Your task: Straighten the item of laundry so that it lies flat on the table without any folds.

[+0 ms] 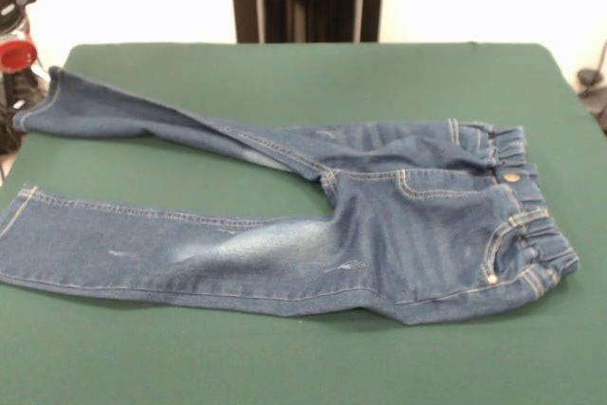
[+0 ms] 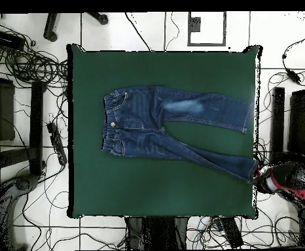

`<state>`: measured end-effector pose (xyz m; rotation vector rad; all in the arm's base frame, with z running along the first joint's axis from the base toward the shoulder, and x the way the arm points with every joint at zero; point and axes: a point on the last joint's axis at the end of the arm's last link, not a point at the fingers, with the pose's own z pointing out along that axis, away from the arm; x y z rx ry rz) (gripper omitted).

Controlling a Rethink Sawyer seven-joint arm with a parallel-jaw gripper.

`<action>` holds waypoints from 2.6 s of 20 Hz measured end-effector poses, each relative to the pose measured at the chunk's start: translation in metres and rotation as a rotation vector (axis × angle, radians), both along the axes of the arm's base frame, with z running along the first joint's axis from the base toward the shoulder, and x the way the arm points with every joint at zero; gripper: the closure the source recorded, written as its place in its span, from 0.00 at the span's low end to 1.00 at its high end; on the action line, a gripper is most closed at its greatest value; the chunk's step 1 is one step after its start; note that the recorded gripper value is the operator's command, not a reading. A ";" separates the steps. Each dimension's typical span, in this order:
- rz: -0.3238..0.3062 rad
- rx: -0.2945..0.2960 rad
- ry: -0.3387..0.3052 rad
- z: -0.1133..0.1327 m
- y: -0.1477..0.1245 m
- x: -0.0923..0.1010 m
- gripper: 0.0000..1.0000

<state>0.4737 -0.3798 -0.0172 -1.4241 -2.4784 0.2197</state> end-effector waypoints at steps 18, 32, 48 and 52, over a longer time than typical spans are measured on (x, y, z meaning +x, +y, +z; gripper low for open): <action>0.009 -0.017 -0.076 -0.017 0.010 -0.004 1.00; 0.010 -0.019 -0.084 -0.021 0.010 -0.004 1.00; 0.000 -0.043 -0.141 -0.021 0.001 -0.002 1.00; 0.009 -0.086 -0.217 -0.024 -0.002 0.006 1.00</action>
